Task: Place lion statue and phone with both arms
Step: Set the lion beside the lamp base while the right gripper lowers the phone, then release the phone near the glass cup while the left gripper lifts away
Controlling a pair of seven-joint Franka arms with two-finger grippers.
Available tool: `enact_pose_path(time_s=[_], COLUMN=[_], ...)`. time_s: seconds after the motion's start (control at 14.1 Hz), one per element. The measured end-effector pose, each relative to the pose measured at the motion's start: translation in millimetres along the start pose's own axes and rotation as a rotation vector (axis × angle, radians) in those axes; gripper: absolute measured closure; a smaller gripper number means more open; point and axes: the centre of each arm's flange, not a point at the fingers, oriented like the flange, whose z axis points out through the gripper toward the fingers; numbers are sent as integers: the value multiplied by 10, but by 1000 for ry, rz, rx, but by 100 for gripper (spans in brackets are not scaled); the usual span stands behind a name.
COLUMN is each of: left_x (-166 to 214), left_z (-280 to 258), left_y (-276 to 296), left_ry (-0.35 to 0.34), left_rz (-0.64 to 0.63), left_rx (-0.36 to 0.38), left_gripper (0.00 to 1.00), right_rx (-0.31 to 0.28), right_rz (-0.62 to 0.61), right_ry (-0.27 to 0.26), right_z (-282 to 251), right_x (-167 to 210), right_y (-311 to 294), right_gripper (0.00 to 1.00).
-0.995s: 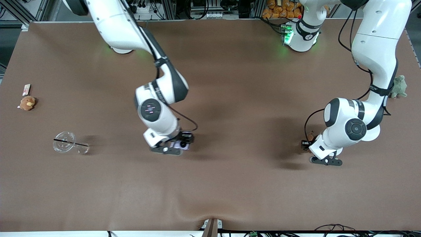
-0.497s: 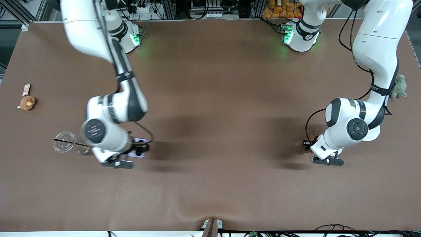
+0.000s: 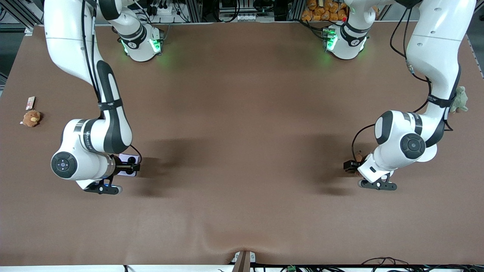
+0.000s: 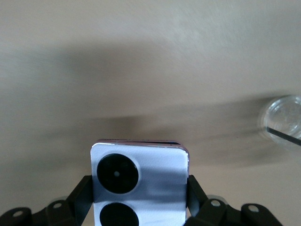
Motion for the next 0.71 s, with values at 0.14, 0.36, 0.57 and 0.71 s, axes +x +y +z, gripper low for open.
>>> enact_pose_path(time_s=[0.14, 0.36, 0.57, 0.71], left_x=[30, 46, 86, 137], left_z=[-277, -732, -1251, -1645], left_y=[147, 362, 508, 532], left_ry=[27, 38, 6, -12], left_rz=[19, 47, 66, 66], left_rx=[-2, 1, 12, 21], left_gripper=[0, 0, 0, 0], right_rx=[-7, -17, -24, -23], right_rz=[-23, -32, -24, -27], right_ry=[-29, -48, -61, -60], right_z=[203, 476, 648, 648], right_x=[15, 76, 103, 107], right_y=[116, 294, 362, 362], right_gripper=[17, 17, 17, 12])
